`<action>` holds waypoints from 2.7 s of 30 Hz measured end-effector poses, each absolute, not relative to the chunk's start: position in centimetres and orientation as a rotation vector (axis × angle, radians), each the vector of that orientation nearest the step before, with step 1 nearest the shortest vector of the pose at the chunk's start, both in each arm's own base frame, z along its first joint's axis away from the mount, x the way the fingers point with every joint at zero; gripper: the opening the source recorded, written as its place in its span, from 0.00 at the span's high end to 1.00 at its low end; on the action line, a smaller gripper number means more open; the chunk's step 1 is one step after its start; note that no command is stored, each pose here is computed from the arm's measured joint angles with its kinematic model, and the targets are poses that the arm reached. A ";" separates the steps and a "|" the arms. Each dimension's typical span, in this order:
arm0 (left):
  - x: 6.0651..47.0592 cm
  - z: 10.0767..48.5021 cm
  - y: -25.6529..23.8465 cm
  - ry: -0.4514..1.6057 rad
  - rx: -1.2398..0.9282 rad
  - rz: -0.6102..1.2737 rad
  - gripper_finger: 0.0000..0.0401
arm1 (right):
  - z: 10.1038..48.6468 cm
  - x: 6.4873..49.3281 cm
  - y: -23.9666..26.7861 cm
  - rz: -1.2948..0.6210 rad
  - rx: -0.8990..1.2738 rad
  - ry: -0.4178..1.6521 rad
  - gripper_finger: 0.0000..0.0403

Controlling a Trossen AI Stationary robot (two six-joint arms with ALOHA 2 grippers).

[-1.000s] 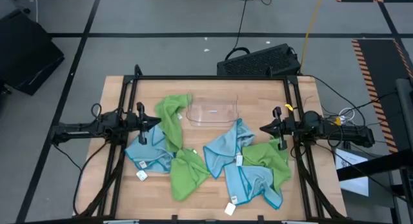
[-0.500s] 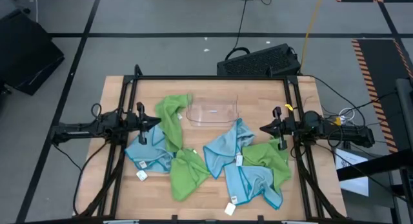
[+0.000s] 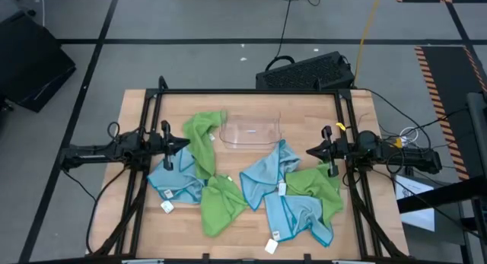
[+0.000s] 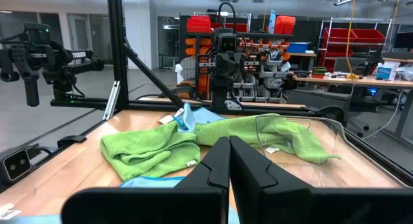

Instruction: Fold microfiber towels

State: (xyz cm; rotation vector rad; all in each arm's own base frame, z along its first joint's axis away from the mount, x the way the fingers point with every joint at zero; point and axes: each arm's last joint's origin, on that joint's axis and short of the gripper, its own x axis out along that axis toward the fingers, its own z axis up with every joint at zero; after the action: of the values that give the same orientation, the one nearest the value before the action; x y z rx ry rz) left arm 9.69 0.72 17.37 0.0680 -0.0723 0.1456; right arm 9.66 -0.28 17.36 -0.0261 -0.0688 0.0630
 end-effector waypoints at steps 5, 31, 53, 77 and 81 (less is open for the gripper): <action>9.7 17.4 0.7 -0.073 0.068 0.146 0.92 | 17.4 9.7 -0.3 0.063 -0.026 -0.069 1.00; 9.7 17.4 0.7 -0.073 0.068 0.146 0.92 | 18.1 9.6 -0.3 0.046 0.125 -0.138 1.00; 9.7 17.4 0.7 -0.073 0.068 0.146 0.92 | 24.1 14.6 0.6 0.099 0.206 0.268 1.00; 9.7 17.4 0.7 -0.073 0.068 0.146 0.92 | 18.2 21.2 4.6 0.177 0.025 0.645 0.70; 9.7 17.4 0.7 -0.073 0.068 0.148 0.92 | 17.1 21.8 5.3 0.197 0.012 0.683 0.61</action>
State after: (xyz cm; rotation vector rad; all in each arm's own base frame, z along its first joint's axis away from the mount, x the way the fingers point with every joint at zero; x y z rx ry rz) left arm 9.69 0.73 17.39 0.0676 -0.0733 0.1483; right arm 21.77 5.29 17.09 0.0117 0.6826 0.1972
